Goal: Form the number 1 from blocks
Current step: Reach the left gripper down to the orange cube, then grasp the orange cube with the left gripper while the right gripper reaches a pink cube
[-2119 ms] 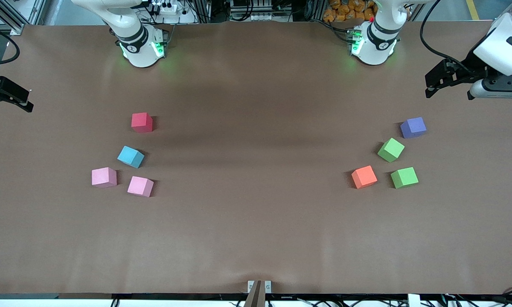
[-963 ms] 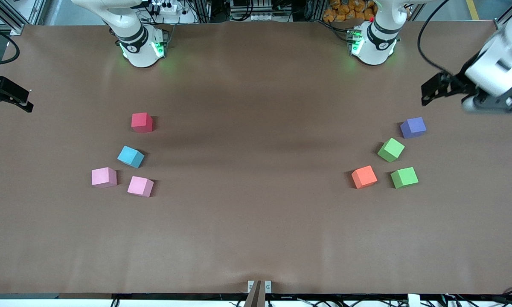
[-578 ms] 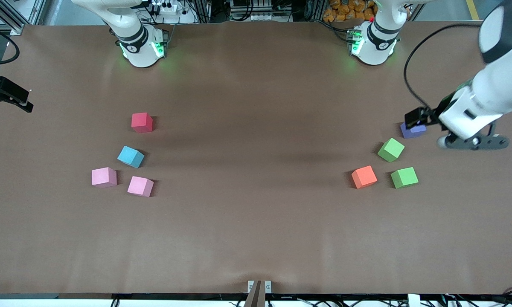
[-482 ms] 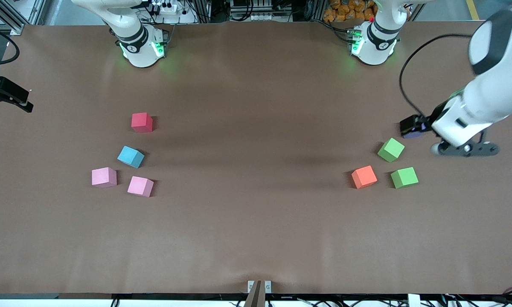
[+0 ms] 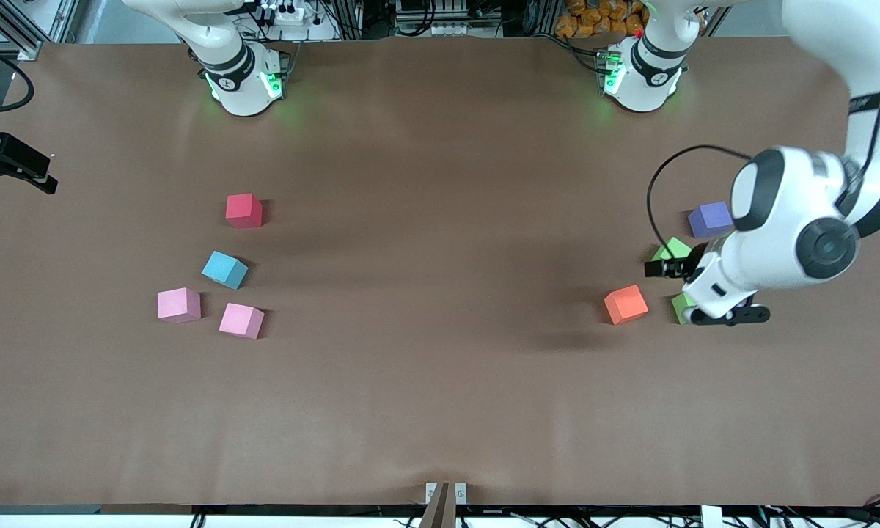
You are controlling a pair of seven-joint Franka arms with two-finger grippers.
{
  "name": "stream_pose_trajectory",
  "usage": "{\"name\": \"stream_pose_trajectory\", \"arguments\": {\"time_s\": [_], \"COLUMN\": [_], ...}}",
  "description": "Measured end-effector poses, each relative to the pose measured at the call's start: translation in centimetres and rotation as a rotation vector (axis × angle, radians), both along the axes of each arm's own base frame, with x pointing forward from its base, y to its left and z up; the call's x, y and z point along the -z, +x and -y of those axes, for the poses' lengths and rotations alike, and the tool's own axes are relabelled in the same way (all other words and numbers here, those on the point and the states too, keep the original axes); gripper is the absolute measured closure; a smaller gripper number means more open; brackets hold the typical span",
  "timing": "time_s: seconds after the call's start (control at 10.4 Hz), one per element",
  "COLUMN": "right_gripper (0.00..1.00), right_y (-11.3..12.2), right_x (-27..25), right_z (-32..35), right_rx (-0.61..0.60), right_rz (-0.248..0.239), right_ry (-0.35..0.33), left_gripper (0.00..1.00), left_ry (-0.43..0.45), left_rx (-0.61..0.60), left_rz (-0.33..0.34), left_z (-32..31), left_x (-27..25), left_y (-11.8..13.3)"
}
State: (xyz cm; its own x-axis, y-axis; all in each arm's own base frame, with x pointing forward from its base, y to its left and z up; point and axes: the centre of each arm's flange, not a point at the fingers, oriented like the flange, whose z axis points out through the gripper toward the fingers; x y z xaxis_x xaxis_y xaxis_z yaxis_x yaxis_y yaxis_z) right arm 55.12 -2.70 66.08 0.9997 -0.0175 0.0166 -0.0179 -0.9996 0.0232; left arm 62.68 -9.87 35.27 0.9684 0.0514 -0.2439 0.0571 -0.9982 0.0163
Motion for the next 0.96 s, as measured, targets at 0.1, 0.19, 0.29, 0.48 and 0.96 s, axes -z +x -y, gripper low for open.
{"name": "stream_pose_trajectory", "arguments": {"time_s": [0.1, 0.19, 0.29, 0.48, 0.96], "right_gripper": [0.00, 0.00, 0.00, 0.00, 0.00], "right_y": [0.2, 0.5, 0.8, 1.4, 3.3], "right_x": [0.3, 0.6, 1.1, 1.7, 4.7], "right_z": [0.0, -0.1, -0.2, -0.3, -1.0], "right_rx": [0.000, -0.001, -0.002, -0.003, -0.016], "right_rz": [-0.002, -0.005, -0.012, -0.009, 0.042], "right_ry": [0.001, 0.006, 0.013, 0.017, 0.021], "left_gripper": [0.00, 0.00, 0.00, 0.00, 0.00], "left_ry": [-0.003, -0.006, -0.007, -0.002, 0.007], "left_rx": [-0.009, -0.020, -0.043, -0.094, -0.162], "left_rz": [0.007, 0.027, 0.048, 0.058, 0.043], "left_z": [0.0, 0.0, 0.1, 0.6, 1.3], "left_x": [1.2, 2.0, 3.0, 5.4, 11.2], "left_y": [0.4, 0.7, 0.9, 1.0, 1.2]}}
